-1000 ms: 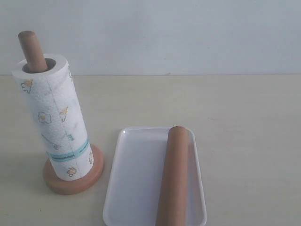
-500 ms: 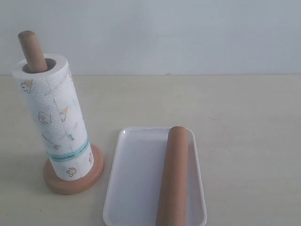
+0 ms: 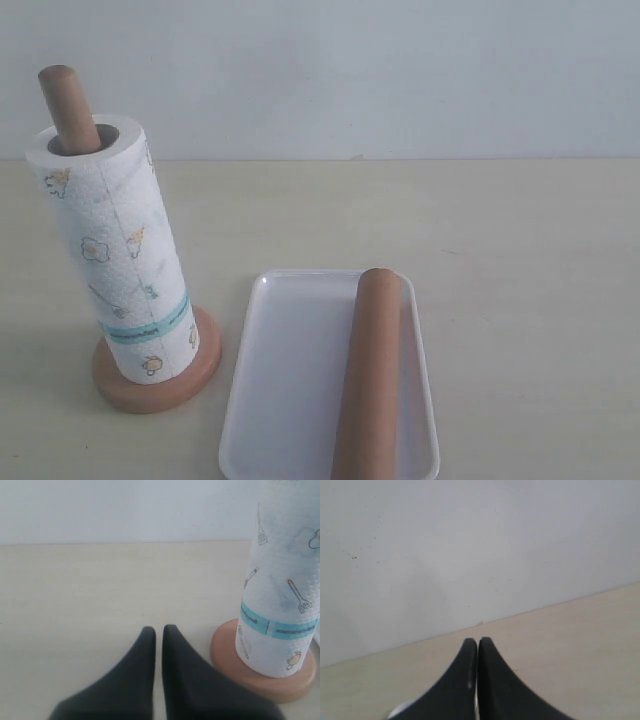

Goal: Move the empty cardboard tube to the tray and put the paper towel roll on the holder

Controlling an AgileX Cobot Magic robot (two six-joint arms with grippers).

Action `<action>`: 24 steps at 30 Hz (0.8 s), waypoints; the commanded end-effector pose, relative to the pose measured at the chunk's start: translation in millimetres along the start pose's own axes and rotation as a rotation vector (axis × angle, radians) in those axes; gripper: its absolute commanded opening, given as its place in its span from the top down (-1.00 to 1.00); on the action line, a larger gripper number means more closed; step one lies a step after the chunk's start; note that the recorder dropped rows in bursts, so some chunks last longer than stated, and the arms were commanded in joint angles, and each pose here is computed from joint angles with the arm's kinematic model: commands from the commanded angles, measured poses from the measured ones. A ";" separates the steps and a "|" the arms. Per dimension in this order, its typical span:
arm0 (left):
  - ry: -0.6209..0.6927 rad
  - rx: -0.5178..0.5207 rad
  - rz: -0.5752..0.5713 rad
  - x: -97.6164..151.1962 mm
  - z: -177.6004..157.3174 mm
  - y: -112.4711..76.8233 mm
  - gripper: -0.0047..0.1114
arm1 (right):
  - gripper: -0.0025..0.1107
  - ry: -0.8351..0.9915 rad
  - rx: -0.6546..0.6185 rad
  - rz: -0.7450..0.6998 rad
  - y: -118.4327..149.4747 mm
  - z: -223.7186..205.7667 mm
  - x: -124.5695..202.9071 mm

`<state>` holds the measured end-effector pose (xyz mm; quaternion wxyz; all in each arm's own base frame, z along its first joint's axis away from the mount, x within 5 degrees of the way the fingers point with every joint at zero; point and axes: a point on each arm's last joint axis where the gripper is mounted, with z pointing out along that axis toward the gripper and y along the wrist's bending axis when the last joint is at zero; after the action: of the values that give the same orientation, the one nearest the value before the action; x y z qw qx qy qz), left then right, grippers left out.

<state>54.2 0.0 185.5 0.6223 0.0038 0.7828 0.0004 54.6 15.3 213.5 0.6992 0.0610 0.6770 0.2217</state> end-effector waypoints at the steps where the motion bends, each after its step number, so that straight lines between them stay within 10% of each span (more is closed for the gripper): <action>1: -0.001 0.001 -0.009 0.6 0.1 -0.2 0.85 | 0.96 -0.031 0.024 -0.008 -2.6 -0.4 -1.7; 14: -0.001 0.001 -0.007 0.6 0.1 -0.2 0.85 | 0.96 -0.076 0.022 -0.233 -1.5 -0.6 -5.9; 24: -0.001 0.001 -0.007 0.6 0.1 -0.2 0.85 | 0.96 -0.015 0.100 -0.128 -9.3 -0.8 -0.7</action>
<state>54.2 0.0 185.5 0.6223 0.0038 0.7828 0.0004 56.0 7.1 214.7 0.7284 0.0463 0.6685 0.1428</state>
